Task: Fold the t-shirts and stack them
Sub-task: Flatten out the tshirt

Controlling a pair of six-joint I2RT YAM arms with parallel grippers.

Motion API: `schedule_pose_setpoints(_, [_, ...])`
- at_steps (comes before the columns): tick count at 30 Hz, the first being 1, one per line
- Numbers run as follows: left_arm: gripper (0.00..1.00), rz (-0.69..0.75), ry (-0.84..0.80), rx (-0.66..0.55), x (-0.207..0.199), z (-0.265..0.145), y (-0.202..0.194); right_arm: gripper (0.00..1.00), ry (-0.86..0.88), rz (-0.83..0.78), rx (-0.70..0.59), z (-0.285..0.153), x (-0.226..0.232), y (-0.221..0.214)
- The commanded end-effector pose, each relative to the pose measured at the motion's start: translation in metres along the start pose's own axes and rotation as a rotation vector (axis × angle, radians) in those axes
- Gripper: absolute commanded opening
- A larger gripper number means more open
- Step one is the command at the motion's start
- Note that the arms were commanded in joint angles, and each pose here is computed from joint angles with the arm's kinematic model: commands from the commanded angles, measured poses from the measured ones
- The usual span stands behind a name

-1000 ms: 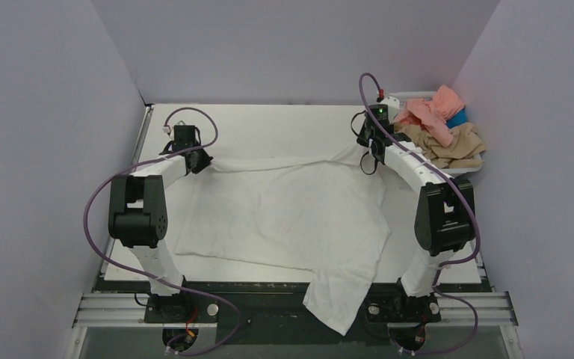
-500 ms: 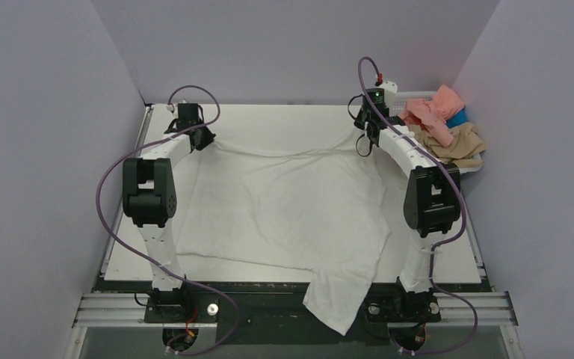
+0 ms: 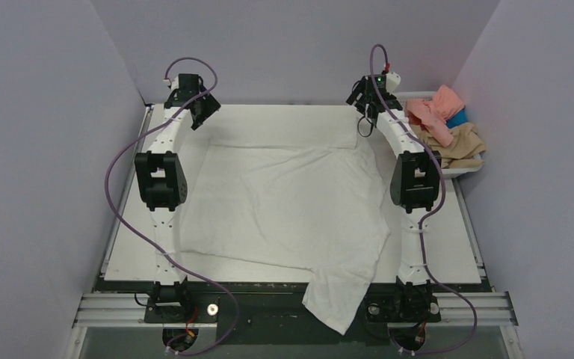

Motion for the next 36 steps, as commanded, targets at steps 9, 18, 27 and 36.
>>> schedule_pose_setpoints(9, [0.88, 0.127, -0.019, 0.094, 0.013, -0.089, -0.051, 0.87, 0.087, 0.010, 0.257, -0.096, -0.009, -0.047])
schedule_pose_setpoints(18, [0.90, 0.199, 0.001, 0.215, 0.047, -0.114, -0.132, 0.72, 0.026, 0.144, 0.324, -0.063, -0.006, -0.090])
schedule_pose_setpoints(27, [0.90, 0.223, 0.109, 0.289, 0.084, -0.103, -0.164, 0.55, -0.095, 0.222, 0.236, -0.029, -0.014, -0.102])
schedule_pose_setpoints(36, [0.90, 0.258, 0.153, 0.303, 0.098, -0.102, -0.170, 0.37, -0.115, 0.242, 0.213, -0.009, -0.009, -0.097])
Point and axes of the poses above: each gripper's point midway between its finger pads, its own z axis out along the fingers, its own x axis along the line the jaws close on, y = z × x, the point moved 8 cm from there along -z, back along the fingers, and after that the axes turned 5 degrees about -z, right-handed, at the moved point
